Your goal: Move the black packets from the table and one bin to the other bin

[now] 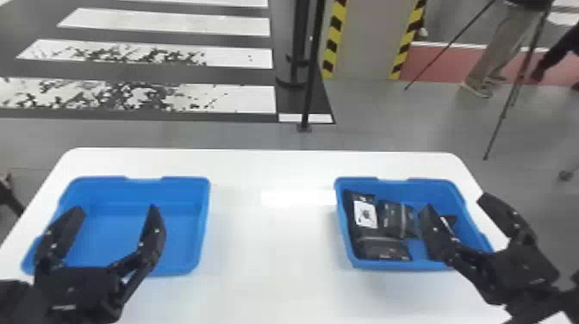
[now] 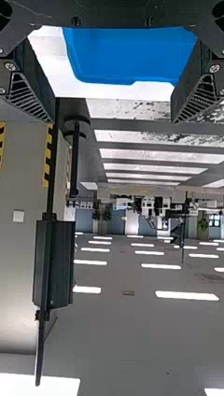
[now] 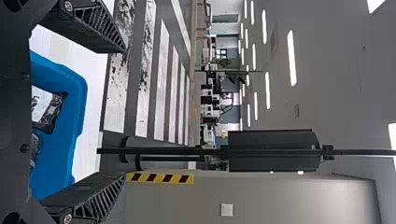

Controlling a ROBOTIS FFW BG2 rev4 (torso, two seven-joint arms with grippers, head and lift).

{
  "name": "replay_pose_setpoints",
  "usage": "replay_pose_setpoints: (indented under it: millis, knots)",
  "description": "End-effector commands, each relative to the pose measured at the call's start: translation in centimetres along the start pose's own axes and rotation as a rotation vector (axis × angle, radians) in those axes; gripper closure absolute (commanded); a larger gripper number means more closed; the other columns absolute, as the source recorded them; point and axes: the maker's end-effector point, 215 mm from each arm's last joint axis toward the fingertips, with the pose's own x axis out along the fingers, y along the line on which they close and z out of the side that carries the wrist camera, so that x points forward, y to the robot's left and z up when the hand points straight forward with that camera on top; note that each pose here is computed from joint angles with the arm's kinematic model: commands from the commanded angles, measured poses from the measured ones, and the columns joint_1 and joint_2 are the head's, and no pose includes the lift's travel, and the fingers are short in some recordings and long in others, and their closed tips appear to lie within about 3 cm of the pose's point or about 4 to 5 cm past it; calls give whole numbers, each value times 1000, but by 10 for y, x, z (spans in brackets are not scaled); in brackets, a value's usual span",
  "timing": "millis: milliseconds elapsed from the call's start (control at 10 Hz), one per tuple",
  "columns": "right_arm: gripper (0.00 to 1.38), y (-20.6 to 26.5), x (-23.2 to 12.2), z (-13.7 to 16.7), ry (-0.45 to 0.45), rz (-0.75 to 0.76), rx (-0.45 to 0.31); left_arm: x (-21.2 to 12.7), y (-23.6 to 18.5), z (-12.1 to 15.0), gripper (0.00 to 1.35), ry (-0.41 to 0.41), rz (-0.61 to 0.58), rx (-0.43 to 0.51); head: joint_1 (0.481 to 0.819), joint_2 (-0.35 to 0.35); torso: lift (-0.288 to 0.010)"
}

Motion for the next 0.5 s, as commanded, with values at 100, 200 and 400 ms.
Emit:
replay_pose_setpoints:
  millis: [100, 200, 400]
  knots:
    - [79, 28, 4, 11, -17, 4, 45, 0, -10, 4, 119, -15, -18, 4, 695, -79, -110]
    - [79, 34, 0, 21, -26, -26, 62, 1, -14, 10, 119, -32, -25, 5, 695, -75, -110]
    - [78, 33, -3, 16, -10, -38, 69, 0, -12, 11, 119, -34, -22, 7, 695, -65, -110]
